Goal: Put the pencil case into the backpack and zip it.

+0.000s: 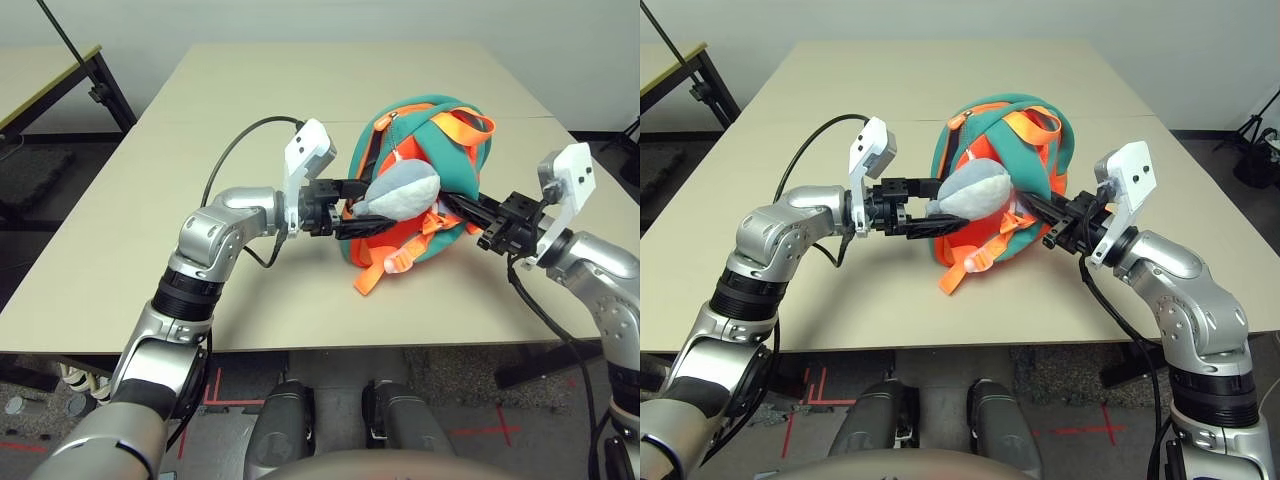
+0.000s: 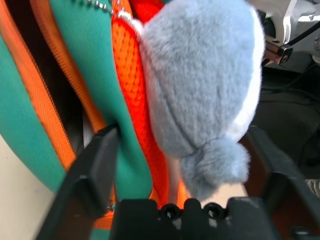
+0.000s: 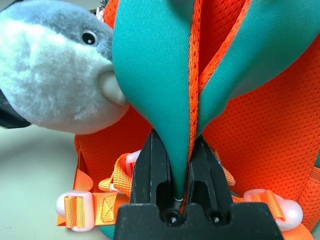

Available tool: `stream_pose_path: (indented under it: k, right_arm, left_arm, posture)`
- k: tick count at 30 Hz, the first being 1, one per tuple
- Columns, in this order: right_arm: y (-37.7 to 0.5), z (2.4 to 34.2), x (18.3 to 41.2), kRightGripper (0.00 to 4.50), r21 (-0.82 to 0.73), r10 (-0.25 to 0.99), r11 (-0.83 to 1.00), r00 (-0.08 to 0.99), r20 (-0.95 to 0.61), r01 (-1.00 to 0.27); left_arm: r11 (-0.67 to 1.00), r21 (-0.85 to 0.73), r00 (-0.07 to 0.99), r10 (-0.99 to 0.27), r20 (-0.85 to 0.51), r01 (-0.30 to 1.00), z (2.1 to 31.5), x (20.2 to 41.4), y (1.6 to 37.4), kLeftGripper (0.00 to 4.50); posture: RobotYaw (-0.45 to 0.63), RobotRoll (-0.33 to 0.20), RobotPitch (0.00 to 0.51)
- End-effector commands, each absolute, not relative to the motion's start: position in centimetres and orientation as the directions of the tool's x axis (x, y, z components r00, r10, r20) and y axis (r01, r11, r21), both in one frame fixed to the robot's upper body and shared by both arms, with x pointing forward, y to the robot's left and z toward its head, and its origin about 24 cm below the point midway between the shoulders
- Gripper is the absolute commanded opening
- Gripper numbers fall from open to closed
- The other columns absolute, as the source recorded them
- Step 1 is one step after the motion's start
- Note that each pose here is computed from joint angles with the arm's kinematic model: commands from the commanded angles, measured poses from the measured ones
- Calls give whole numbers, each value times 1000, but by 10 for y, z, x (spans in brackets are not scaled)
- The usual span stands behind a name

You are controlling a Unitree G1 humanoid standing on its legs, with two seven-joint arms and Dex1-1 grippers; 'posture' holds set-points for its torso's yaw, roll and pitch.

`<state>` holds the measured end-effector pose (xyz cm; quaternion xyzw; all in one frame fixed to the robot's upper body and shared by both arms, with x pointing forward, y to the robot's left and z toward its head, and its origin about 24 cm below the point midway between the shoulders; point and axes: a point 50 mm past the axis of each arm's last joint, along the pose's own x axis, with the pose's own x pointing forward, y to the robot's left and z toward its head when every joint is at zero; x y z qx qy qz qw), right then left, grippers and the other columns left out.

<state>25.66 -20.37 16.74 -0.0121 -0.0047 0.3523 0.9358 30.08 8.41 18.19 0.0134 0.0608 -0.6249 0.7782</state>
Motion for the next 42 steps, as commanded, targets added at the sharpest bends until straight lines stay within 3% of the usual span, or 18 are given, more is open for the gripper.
stream_pose_path:
  k: [1, 27, 30, 40, 42]
  right_arm:
    - [-203, 167, 257, 63, -27, 656, 755, 755, 6, -655]
    - [-202, 166, 257, 63, -26, 651, 759, 759, 13, -651]
    - [-203, 166, 257, 63, -26, 649, 761, 760, 14, -649]
    - [-203, 165, 257, 63, -24, 649, 761, 760, 16, -649]
    - [-203, 165, 257, 63, -24, 650, 760, 760, 16, -650]
  left_arm:
    - [191, -60, 184, -977, -107, 980, 184, 297, 82, 4500]
    - [133, -13, 132, -989, -68, 991, 207, 290, 71, 4500]
    - [132, -13, 131, -989, -72, 991, 206, 290, 71, 3887]
    - [126, -5, 125, -987, -98, 992, 207, 287, 73, 287]
    - [131, 0, 130, -986, -106, 991, 209, 286, 77, 47]
  posture:
    - [41, 0, 63]
    - [39, 0, 61]
    - [37, 0, 60]
    - [46, 0, 60]
    - [48, 0, 60]
